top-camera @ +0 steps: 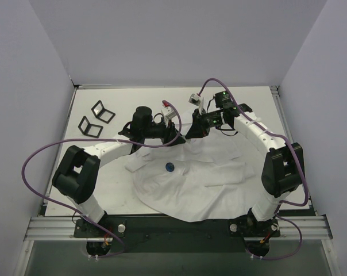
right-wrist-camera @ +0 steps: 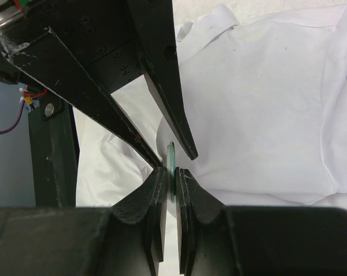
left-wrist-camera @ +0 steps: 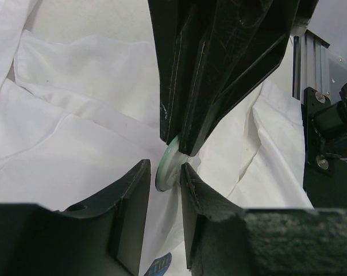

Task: Remove the brooch from the garment
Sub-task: Pass from the right arm to the left

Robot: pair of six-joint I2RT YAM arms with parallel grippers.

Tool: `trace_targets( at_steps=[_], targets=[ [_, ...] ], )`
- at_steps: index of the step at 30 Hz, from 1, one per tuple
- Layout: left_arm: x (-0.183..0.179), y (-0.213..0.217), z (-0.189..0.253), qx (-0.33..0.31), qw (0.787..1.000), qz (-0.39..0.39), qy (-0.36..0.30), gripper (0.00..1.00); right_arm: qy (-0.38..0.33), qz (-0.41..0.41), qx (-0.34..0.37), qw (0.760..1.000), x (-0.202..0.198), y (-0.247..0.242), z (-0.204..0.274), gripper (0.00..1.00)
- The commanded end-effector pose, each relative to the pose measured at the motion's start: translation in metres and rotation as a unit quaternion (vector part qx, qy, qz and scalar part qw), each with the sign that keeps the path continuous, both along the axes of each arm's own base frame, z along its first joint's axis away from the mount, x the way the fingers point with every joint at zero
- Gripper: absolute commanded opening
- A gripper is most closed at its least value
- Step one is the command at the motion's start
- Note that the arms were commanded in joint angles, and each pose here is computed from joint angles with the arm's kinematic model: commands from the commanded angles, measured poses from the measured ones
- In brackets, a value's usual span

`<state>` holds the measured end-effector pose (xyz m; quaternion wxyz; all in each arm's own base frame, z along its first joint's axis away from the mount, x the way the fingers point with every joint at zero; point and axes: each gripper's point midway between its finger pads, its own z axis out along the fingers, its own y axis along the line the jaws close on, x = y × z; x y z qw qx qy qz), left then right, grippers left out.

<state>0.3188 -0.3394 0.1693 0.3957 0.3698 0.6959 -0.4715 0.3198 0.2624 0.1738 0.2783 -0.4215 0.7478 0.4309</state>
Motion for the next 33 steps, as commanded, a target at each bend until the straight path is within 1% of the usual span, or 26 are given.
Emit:
trace_targets(
  at_steps=[1,6,8,11,13,17,20,28,29,33],
  targets=[
    [0.013,0.000,0.006,-0.008,1.000,0.020,-0.021,0.38,-0.006,0.024,0.027,0.999,-0.010,0.005,0.014,0.00],
    [0.014,0.000,0.007,-0.010,1.000,0.019,-0.019,0.38,-0.009,0.026,0.025,0.999,-0.011,0.005,0.013,0.00],
    [0.010,0.000,0.011,-0.018,1.000,0.007,-0.019,0.41,-0.010,0.025,0.024,0.999,-0.011,0.005,0.013,0.00],
    [0.005,0.002,0.020,-0.040,0.999,-0.016,-0.015,0.48,-0.015,0.022,0.021,0.999,-0.009,0.004,0.013,0.00],
    [0.005,0.005,0.024,-0.051,0.999,-0.016,-0.008,0.52,-0.016,0.021,0.020,0.999,-0.008,0.004,0.013,0.00],
    [0.003,0.006,0.026,-0.062,0.998,-0.028,0.000,0.54,-0.014,0.020,0.019,1.000,-0.008,0.004,0.012,0.00],
    [-0.001,0.004,0.025,-0.067,0.997,-0.045,0.008,0.54,-0.013,0.022,0.022,0.999,-0.009,0.004,0.013,0.00],
    [-0.005,0.002,0.023,-0.070,0.996,-0.058,0.017,0.54,-0.011,0.025,0.026,0.999,-0.010,0.006,0.015,0.00],
    [-0.005,0.002,0.023,-0.069,0.996,-0.058,0.017,0.53,-0.013,0.025,0.026,0.999,-0.010,0.005,0.015,0.00],
    [-0.004,0.001,0.021,-0.068,0.996,-0.057,0.019,0.45,-0.010,0.026,0.027,0.999,-0.010,0.005,0.015,0.00]
  ],
)
